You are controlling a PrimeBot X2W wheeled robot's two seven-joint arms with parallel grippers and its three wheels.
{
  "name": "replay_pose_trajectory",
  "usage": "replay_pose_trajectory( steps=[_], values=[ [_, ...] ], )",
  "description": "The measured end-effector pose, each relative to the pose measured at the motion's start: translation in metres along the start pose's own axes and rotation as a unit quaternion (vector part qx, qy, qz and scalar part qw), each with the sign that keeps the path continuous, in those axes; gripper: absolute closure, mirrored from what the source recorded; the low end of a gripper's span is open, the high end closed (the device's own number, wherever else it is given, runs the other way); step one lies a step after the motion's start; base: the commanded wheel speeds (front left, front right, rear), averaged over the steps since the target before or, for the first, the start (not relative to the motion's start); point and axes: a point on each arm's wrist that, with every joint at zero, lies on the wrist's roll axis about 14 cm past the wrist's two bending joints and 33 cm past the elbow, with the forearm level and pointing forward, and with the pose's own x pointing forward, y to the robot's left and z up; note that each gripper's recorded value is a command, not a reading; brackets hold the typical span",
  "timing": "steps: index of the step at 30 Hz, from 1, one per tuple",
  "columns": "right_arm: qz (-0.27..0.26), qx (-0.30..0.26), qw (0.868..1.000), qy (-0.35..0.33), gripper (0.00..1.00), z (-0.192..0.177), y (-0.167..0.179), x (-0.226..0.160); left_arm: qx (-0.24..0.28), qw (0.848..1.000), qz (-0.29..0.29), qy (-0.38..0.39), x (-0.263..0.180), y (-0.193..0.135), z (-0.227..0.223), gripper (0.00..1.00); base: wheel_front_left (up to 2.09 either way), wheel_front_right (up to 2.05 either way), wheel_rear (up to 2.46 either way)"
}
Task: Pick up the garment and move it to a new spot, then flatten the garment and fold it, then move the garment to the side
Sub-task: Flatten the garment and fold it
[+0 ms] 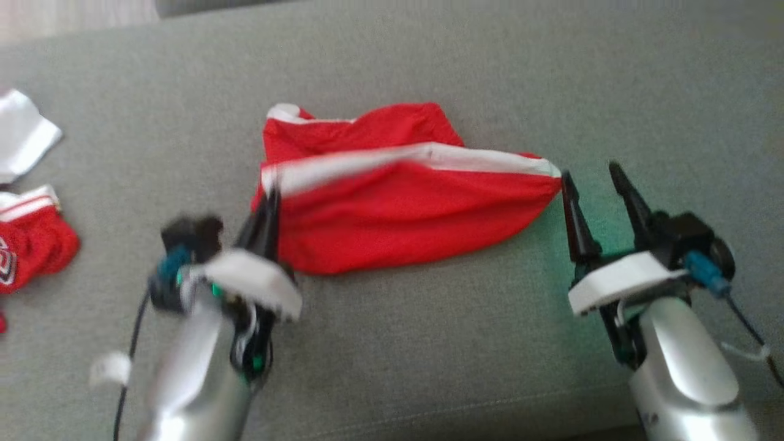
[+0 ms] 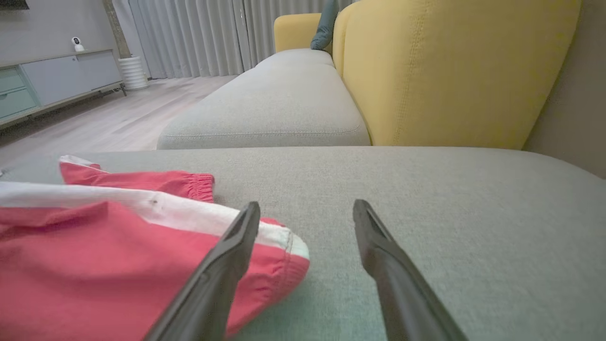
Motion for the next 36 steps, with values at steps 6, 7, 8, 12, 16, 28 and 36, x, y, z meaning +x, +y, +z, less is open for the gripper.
replay_pose_trajectory(
  steps=[6,7,8,12,16,28,36],
  values=[
    [-0.011,0.015,1.0,-0.001,0.0,-0.001,0.002,-0.027,-0.011,0.999,0.041,0.022,-0.054,0.007,-0.023,1.0,0.0,0.0,0.0],
    [-0.012,0.016,1.0,-0.002,0.0,-0.001,0.002,-0.032,-0.012,0.999,0.047,0.022,-0.059,0.008,-0.024,1.0,0.0,0.0,0.0],
    [-0.014,0.018,1.0,-0.003,0.0,0.0,0.002,-0.035,-0.012,0.998,0.051,0.022,-0.064,0.009,-0.024,1.0,0.0,0.0,0.0],
    [-0.015,0.021,1.0,-0.009,0.0,0.003,0.003,-0.045,-0.011,0.997,0.074,0.008,-0.077,0.015,-0.017,1.0,0.0,0.0,0.0],
    [-0.019,0.023,0.999,-0.011,0.0,0.003,0.003,-0.051,0.006,0.996,0.091,0.003,-0.082,0.022,-0.014,1.0,0.0,0.0,0.0],
    [0.012,0.041,0.999,-0.018,0.0,0.006,0.026,-0.049,0.053,0.989,0.137,-0.017,-0.097,0.035,-0.005,0.0,0.0,0.0,0.0],
    [0.032,0.042,0.999,0.001,0.0,-0.004,0.038,-0.036,0.034,0.992,0.117,0.012,-0.093,0.031,-0.025,0.0,0.0,0.0,0.0]
  ],
)
